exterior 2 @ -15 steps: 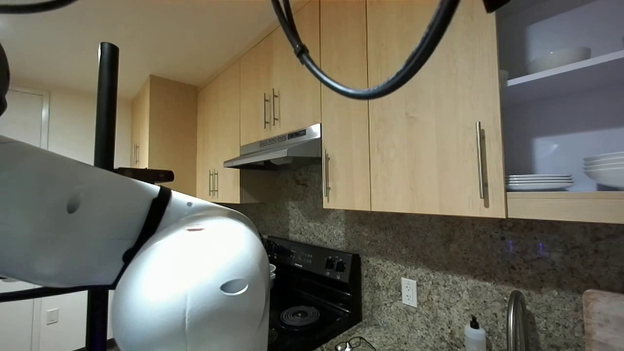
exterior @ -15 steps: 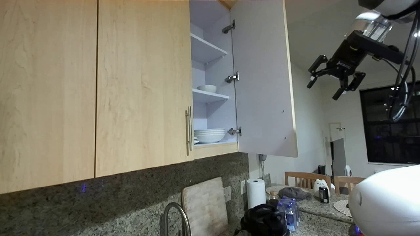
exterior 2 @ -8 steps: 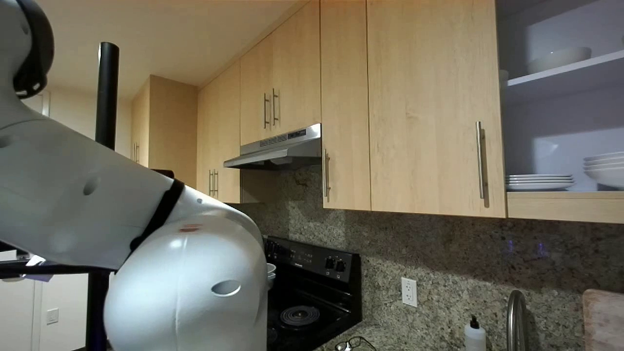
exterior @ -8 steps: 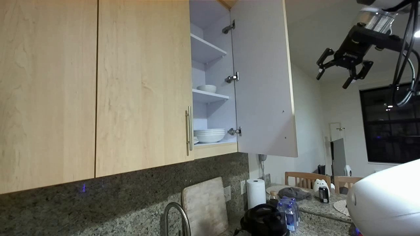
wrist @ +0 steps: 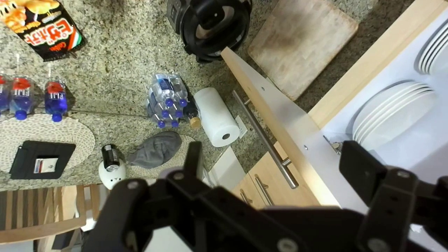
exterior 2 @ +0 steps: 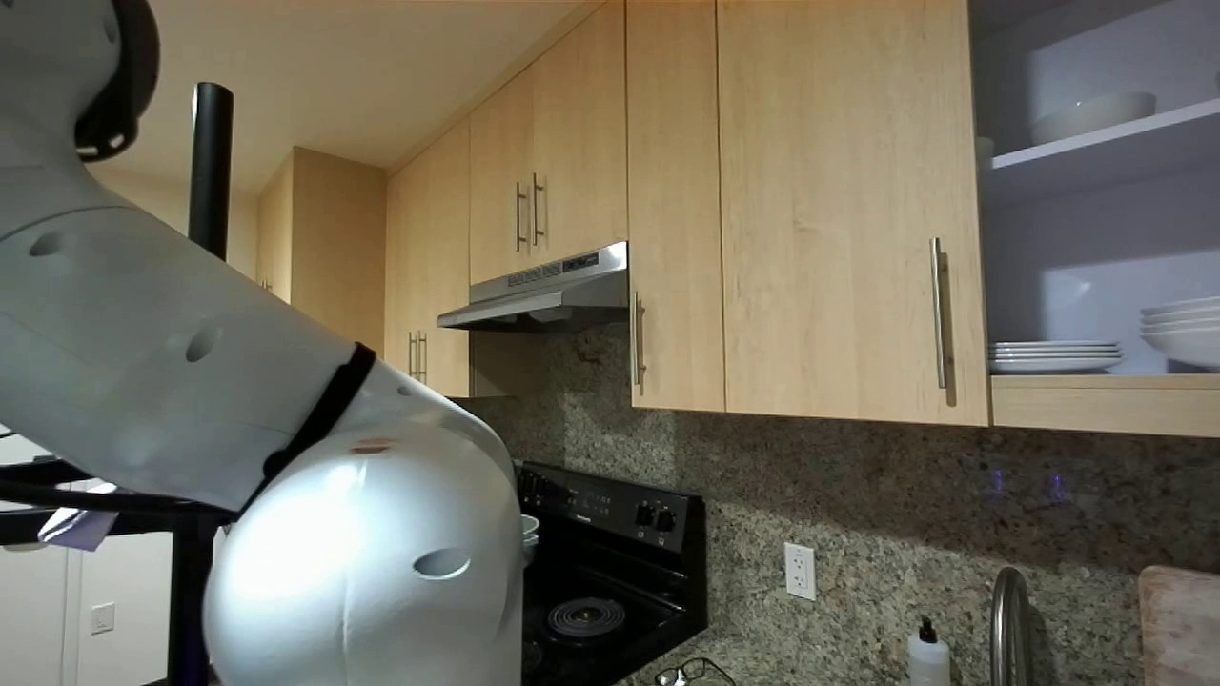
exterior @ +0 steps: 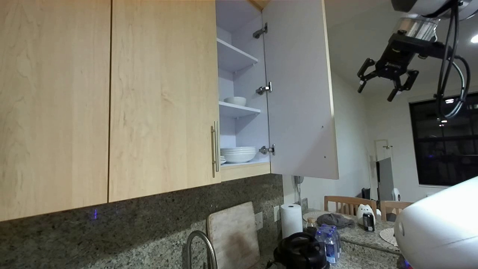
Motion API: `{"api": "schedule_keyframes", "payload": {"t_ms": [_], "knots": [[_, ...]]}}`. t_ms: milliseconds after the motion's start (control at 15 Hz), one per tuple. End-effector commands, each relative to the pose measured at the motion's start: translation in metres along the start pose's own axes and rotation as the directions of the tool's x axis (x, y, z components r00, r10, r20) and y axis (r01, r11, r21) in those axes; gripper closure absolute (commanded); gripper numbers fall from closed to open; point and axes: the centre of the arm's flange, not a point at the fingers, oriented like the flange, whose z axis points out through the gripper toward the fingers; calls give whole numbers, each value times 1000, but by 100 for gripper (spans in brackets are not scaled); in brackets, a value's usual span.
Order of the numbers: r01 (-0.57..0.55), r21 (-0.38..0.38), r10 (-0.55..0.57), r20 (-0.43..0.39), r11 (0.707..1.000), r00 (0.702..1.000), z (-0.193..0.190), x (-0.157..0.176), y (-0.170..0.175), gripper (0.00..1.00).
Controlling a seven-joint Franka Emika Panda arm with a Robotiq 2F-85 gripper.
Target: Close the open upper cabinet door
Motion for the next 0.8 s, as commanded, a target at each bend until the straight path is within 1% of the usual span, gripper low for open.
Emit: {"api": "schedule_keyframes", "payload": {"t_ms": [0,200,333,600,733], "knots": [[-1,-9,1,4,1000,1000,1,1,-1,0],[-34,-72,33,-8,997,999,-6,19,-3,0],[-25,-112,24,-16,993,1000,-12,35,-9,0],[12,-173,-14,-10,985,1000,-24,76,-13,0],[59,-196,-57,18,979,998,-27,96,-15,0]]}}
